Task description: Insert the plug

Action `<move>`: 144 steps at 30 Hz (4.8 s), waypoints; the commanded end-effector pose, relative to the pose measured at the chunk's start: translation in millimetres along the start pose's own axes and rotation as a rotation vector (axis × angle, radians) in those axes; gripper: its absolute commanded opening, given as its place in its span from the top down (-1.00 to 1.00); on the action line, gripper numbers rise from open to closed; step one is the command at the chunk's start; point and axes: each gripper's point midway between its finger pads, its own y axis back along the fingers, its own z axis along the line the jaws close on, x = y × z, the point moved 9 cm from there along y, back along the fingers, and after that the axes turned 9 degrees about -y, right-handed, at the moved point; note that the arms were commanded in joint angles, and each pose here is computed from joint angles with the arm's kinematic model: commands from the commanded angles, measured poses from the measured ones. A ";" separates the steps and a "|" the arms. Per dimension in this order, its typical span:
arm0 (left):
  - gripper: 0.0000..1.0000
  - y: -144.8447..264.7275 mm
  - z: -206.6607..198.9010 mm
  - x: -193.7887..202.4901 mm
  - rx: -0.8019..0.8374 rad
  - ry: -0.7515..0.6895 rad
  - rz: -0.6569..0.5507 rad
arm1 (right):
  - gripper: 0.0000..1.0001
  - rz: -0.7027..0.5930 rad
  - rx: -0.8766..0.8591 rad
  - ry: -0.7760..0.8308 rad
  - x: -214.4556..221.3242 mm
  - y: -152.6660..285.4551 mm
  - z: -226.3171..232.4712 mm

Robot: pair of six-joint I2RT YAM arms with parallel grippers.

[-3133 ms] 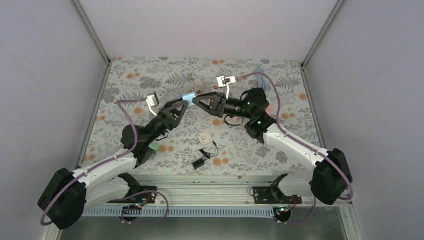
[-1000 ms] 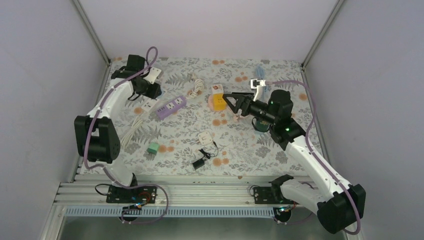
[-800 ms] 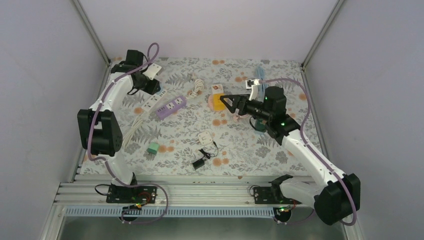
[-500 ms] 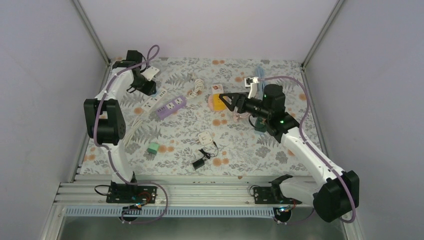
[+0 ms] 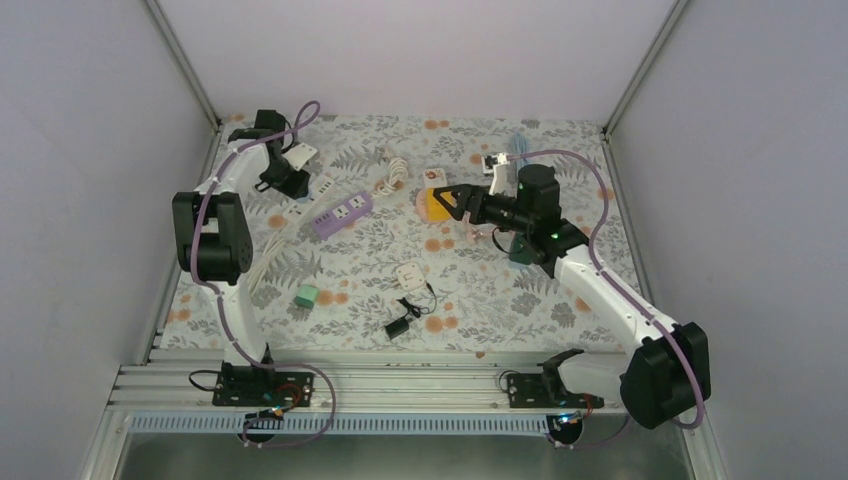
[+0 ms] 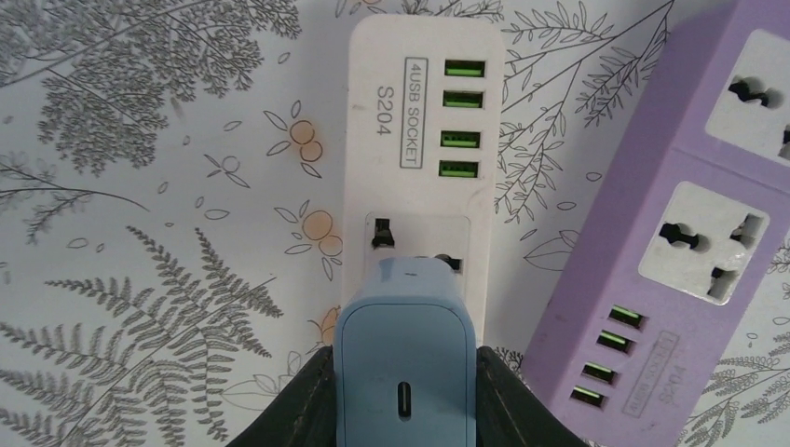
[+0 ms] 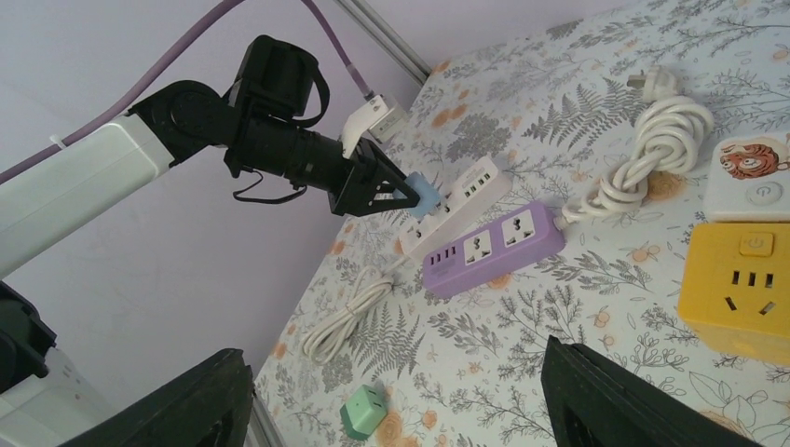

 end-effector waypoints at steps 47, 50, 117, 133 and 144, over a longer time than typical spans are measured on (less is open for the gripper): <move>-0.93 89.5 10.5 -29.9 -0.187 -0.013 -0.304 | -0.58 -0.017 0.029 -0.028 0.5 1.3 -5.5; -1.00 135.5 2.9 -33.7 -0.261 -0.009 -0.444 | -0.58 -0.022 0.034 -0.024 0.8 1.6 -6.4; -1.00 192.4 -124.5 104.6 -0.002 0.338 -0.932 | -0.64 0.791 0.477 0.555 236.6 -105.0 -15.3; -1.00 189.5 -127.3 103.0 0.015 0.327 -0.921 | -0.29 0.733 0.439 0.487 235.9 -107.7 -9.5; -1.00 187.4 -133.3 100.6 0.042 0.293 -0.924 | -0.03 0.668 0.412 0.459 230.1 -107.8 -3.1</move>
